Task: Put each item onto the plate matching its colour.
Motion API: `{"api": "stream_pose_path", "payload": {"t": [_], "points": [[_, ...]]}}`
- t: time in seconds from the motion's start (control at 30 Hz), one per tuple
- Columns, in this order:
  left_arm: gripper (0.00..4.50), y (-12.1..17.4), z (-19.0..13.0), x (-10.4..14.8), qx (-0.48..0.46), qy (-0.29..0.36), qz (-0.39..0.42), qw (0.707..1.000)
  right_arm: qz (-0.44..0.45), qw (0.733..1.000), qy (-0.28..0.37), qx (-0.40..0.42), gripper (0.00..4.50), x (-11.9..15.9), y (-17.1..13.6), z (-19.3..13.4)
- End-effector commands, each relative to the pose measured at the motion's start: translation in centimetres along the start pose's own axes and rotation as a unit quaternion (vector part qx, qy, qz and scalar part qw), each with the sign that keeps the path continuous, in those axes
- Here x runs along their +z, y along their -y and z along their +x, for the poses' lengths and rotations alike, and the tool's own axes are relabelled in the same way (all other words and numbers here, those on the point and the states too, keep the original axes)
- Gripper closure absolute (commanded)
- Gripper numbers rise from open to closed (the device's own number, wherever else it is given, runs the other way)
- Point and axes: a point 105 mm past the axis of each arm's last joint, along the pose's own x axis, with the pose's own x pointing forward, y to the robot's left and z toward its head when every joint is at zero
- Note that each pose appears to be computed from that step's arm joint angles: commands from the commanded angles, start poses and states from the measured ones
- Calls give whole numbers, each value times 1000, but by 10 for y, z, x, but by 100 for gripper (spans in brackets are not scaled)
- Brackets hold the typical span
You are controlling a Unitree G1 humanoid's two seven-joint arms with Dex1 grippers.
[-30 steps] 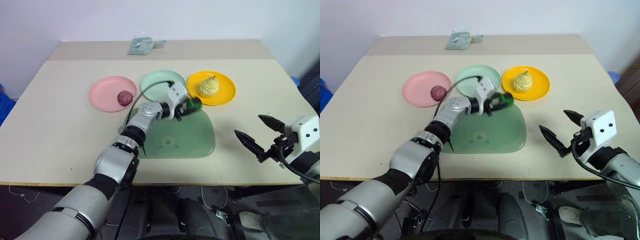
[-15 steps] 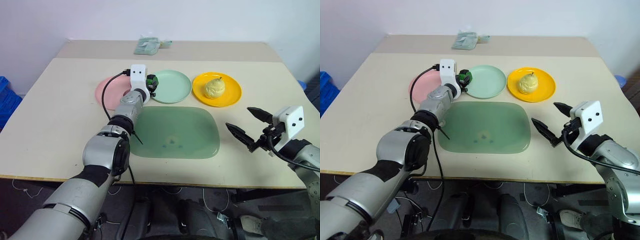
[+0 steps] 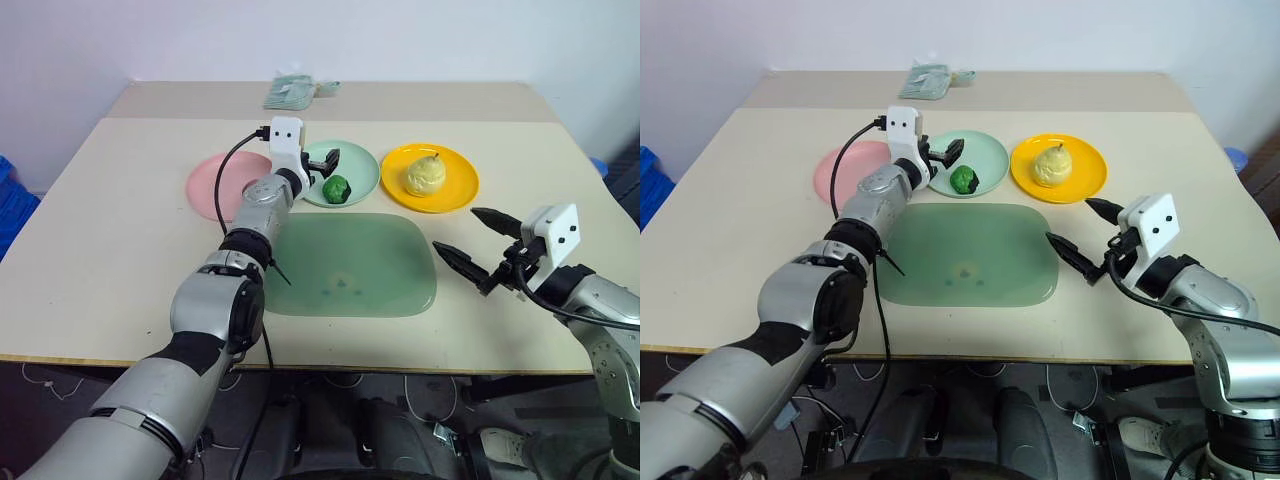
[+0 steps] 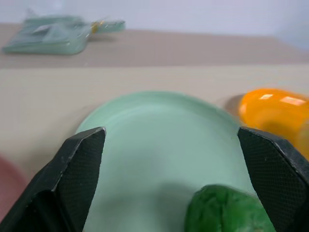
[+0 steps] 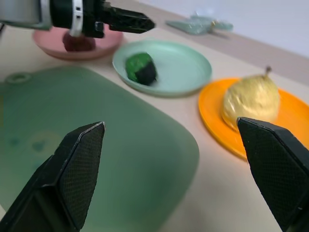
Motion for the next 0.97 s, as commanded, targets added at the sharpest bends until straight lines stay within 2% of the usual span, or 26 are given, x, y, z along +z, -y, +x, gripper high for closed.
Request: {"api": "stream_pose_path", "payload": {"t": [0.03, 0.17, 0.27, 0.43, 0.53, 0.67, 0.8, 0.97], "points": [[6, -10, -27, 18, -58, 59, 41, 996, -6, 1000, 19, 17, 0, 8, -11, 7], [6, -20, -97, 11, -111, 53, 112, 986, 1, 999, 28, 18, 0, 4, -21, 14], [6, -28, -148, 17, -95, 82, 161, 979, -2, 1000, 25, -9, 0, -5, -20, 14], [6, -40, -201, 9, -73, 43, 172, 982, 0, 998, 12, -62, 0, -20, -12, 5], [6, -40, -221, 11, -64, 30, 177, 982, -1, 997, -6, -80, 0, -31, -7, -4], [6, -40, -249, 0, -52, -2, 175, 983, -6, 993, -38, -113, 0, -53, 6, -21], [6, -37, -259, -3, -48, -8, 170, 984, -13, 990, -52, -132, 0, -67, 18, -32], [6, -39, -266, -11, -48, -16, 156, 986, -23, 989, -53, -135, 0, -71, 27, -36]]}}
